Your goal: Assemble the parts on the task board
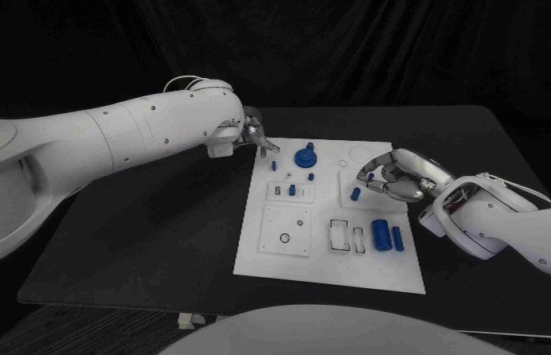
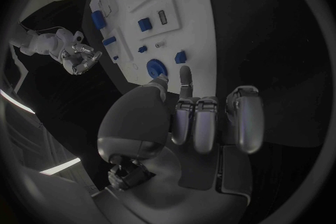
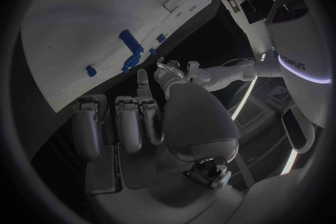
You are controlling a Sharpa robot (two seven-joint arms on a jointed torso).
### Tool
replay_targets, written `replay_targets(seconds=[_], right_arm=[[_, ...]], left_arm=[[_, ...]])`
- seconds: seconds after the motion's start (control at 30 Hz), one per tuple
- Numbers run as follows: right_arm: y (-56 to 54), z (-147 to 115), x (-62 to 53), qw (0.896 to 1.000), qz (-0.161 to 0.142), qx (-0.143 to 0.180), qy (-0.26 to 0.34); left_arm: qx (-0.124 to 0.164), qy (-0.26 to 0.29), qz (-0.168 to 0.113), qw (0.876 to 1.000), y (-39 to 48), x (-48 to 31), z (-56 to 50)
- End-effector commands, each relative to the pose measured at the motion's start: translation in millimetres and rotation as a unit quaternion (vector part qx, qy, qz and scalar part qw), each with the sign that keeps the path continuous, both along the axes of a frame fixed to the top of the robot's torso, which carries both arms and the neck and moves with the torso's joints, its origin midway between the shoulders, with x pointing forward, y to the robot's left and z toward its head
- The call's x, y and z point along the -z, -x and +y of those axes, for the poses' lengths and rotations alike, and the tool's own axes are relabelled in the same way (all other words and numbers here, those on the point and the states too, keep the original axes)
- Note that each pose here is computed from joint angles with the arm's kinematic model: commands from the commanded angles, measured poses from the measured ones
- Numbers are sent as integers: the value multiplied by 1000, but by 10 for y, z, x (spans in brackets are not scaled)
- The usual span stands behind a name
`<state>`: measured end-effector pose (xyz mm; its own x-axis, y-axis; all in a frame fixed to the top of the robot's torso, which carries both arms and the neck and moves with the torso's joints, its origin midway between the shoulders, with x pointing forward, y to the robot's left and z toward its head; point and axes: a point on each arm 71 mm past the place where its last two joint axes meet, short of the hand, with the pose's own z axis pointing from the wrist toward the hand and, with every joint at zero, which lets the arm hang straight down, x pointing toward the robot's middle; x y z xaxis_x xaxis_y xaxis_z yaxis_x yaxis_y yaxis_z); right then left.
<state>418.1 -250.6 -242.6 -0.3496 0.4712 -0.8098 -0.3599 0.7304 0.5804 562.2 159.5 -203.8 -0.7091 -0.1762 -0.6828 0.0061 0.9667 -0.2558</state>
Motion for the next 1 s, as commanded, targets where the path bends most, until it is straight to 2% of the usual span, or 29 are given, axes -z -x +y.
replay_targets(seconds=[0.03, 0.2, 0.43, 0.63, 0.67, 1.0], right_arm=[[6, 10, 8, 1000, 1, -4, 0], [5, 21, 14, 1000, 4, -6, 1], [7, 30, 16, 1000, 7, -7, 1], [7, 31, 16, 1000, 7, -7, 1], [10, 35, 16, 1000, 8, -7, 1], [8, 44, 16, 1000, 7, -8, 0]], left_arm=[[16, 5, 15, 1000, -16, 1, -23], [18, 8, 13, 1000, -47, 1, -59], [25, 8, 16, 1000, -55, 24, -161], [25, 7, 17, 1000, -56, 27, -165], [25, 2, 24, 999, -62, 64, -179], [24, -9, 38, 999, -47, 122, -179]])
